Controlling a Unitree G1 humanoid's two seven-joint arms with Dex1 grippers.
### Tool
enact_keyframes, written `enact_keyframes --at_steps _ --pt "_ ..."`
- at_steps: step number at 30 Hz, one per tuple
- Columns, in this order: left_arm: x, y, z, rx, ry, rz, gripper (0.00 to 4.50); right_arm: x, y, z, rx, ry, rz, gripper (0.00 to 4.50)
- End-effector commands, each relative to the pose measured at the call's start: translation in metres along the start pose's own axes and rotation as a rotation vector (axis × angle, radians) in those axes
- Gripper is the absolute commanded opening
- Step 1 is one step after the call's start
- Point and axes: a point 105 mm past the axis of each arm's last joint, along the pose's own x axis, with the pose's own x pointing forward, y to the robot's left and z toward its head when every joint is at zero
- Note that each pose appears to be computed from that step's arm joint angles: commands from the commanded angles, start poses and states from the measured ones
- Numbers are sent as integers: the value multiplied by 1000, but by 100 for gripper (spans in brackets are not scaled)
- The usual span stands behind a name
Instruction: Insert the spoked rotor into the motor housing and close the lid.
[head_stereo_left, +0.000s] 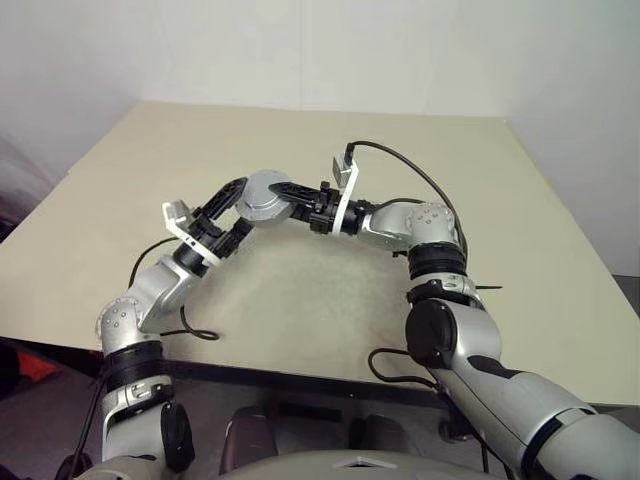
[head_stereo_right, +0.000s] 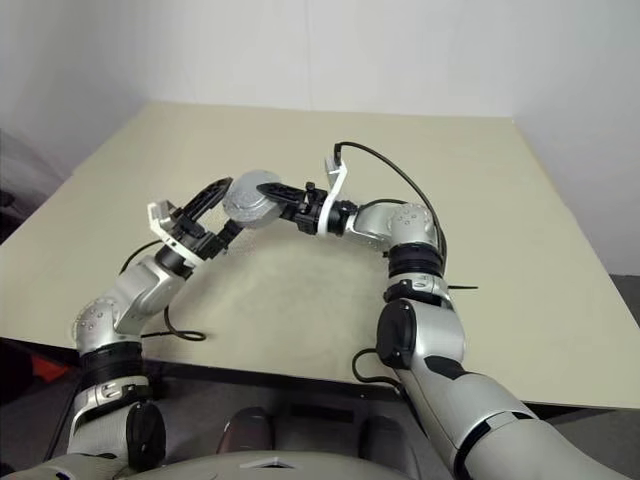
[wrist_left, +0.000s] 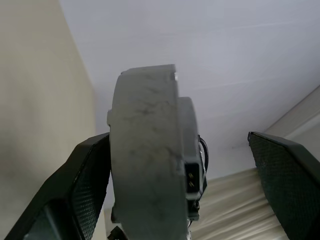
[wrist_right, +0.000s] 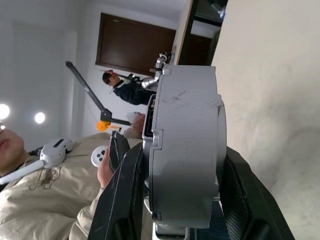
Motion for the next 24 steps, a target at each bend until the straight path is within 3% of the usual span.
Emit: enact_keyframes --at_steps 1,7,15,24 --pt "12 -2 3 26 10 -16 447 0 29 11 -66 -35 105 195" --pt "15 -1 3 52 20 -16 447 -1 24 14 -78 -56 75 195" --pt "10 2 7 66 2 -3 212 -1 18 18 -80 -77 44 195" --pt "12 5 6 65 -4 8 212 1 17 20 -101 -97 41 195"
